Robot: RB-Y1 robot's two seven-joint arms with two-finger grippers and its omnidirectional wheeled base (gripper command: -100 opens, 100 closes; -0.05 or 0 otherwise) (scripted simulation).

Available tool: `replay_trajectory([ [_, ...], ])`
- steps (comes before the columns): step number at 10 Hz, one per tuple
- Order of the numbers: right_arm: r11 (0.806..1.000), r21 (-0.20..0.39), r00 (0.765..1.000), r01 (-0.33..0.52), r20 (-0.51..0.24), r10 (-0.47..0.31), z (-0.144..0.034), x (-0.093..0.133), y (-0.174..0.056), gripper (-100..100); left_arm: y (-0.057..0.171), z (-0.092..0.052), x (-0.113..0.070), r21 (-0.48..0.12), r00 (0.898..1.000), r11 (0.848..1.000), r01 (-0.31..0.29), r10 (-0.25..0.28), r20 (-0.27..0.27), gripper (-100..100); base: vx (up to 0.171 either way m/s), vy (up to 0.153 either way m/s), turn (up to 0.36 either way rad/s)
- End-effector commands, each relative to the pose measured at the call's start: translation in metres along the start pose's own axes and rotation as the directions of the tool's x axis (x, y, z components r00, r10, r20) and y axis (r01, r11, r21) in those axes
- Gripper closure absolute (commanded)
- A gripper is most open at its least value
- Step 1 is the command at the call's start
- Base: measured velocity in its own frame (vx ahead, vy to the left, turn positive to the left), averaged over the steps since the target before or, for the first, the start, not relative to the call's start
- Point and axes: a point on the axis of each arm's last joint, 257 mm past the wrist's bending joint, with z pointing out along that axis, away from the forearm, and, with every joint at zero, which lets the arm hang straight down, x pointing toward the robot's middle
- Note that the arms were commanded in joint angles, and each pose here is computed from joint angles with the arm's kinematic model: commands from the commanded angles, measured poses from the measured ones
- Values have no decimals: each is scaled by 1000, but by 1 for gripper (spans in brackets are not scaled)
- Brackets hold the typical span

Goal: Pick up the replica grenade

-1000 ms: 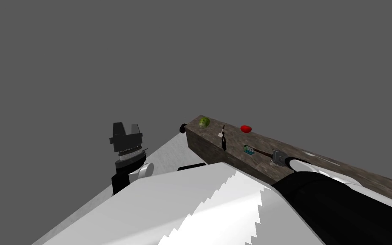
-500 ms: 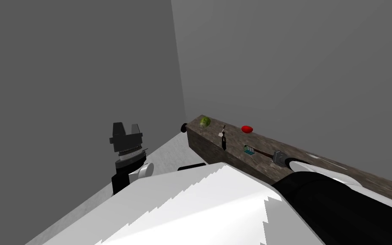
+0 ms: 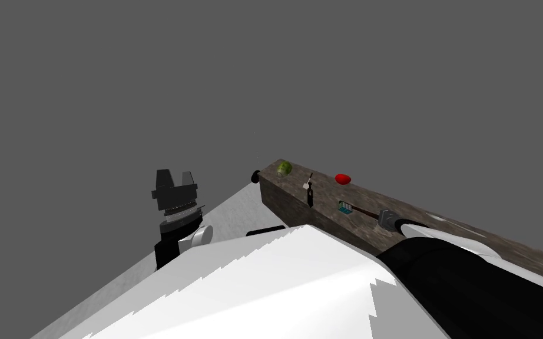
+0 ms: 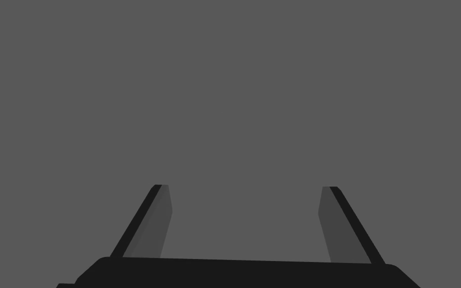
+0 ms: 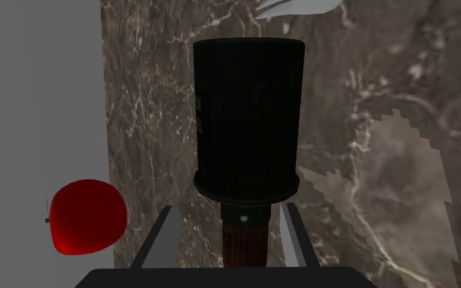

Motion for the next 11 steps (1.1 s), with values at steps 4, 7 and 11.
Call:
replay_trajectory([
  [4,1000,2,1000,-2,0,2,0,0,-1,100,0,0,0,0,1000,1000,0,0,0,0,0,0,0],
  [7,1000,0,1000,5,5,-5,0,-1,-3,100,0,0,0,0,1000,1000,0,0,0,0,27,7,-57],
  [11,1000,-1,1000,-6,19,6,0,-5,-7,100,0,0,0,0,1000,1000,0,0,0,0,38,14,-61],
])
